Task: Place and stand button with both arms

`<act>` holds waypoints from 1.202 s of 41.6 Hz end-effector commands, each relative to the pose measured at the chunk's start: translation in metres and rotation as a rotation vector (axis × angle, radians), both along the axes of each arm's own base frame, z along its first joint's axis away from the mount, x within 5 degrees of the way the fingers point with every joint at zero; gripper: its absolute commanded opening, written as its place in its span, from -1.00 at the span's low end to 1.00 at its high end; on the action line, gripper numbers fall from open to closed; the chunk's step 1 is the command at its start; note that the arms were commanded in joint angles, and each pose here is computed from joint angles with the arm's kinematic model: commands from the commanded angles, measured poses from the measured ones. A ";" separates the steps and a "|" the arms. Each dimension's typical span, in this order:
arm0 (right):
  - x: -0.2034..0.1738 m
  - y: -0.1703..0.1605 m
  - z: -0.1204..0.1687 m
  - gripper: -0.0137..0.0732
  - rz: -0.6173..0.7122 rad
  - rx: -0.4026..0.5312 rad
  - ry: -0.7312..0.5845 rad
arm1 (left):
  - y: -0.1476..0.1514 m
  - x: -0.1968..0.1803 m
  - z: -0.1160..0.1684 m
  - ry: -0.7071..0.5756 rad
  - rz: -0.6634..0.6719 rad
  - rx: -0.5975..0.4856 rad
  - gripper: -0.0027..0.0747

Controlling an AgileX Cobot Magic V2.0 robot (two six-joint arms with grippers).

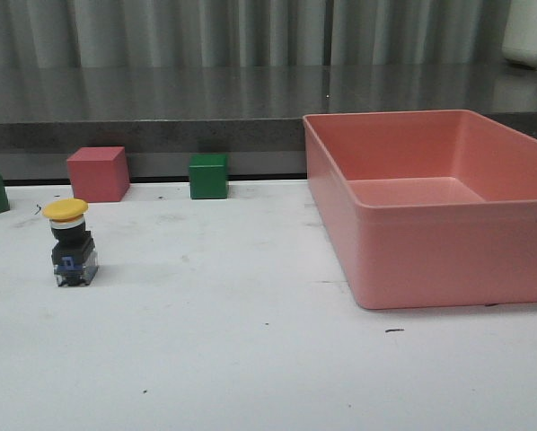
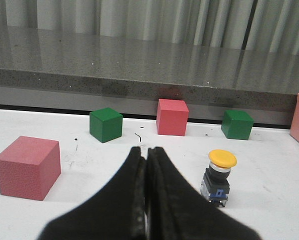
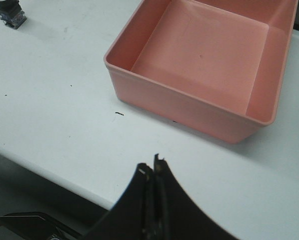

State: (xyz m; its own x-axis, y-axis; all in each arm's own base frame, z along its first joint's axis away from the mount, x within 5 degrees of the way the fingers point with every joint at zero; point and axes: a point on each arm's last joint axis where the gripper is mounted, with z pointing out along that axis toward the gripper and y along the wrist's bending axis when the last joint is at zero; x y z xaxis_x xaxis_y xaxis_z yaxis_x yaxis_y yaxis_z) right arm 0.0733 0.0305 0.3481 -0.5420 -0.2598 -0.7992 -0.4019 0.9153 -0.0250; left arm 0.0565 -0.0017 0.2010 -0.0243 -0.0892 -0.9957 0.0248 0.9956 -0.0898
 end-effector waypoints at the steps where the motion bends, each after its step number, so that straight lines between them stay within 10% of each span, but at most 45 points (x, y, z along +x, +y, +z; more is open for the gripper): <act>1: 0.003 0.000 0.012 -0.84 -0.004 0.018 -0.088 | 0.000 -0.001 0.004 -0.095 0.005 -0.015 -0.98; 29: 0.001 -0.002 0.006 -0.84 -0.017 0.018 -0.097 | 0.000 -0.001 0.004 -0.095 0.005 -0.015 -0.98; 50: -0.024 -0.028 -0.100 -0.84 -0.328 0.124 -0.661 | 0.000 -0.001 0.004 -0.095 0.005 -0.015 -0.98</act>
